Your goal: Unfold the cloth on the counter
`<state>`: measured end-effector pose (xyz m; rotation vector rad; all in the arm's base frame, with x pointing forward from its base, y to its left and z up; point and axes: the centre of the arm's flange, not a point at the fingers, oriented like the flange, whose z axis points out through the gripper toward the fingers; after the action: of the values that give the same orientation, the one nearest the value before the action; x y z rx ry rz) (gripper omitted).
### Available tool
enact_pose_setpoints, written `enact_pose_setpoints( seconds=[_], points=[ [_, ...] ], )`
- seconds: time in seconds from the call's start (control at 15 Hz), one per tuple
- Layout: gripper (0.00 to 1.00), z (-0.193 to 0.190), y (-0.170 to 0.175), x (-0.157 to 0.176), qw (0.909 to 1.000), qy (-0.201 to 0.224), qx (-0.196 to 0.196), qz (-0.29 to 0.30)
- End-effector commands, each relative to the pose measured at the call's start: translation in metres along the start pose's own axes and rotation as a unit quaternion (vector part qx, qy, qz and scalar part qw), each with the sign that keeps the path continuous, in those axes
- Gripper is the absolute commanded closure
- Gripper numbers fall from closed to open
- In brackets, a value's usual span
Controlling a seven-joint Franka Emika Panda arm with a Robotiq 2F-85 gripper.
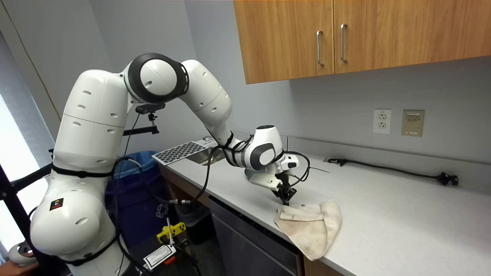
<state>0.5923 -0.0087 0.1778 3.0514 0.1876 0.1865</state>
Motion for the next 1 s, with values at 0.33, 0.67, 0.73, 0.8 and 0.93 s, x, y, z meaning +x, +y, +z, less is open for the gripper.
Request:
enact_pose_setpoints(
  seconds=[0.33,0.67,0.73,0.8,0.93],
  points=[
    [1.0,-0.006,-0.022,0.059,0.9991,0.04,0.005,-0.014],
    [1.0,-0.017,-0.027,0.08,0.9976,0.065,0.003,-0.024],
    [1.0,-0.022,-0.023,0.077,0.9979,0.06,0.006,-0.021],
    [1.0,-0.025,-0.02,0.073,0.9981,0.058,0.005,-0.021],
    [1.0,-0.027,-0.014,0.063,0.999,0.04,0.001,-0.022]
  ],
)
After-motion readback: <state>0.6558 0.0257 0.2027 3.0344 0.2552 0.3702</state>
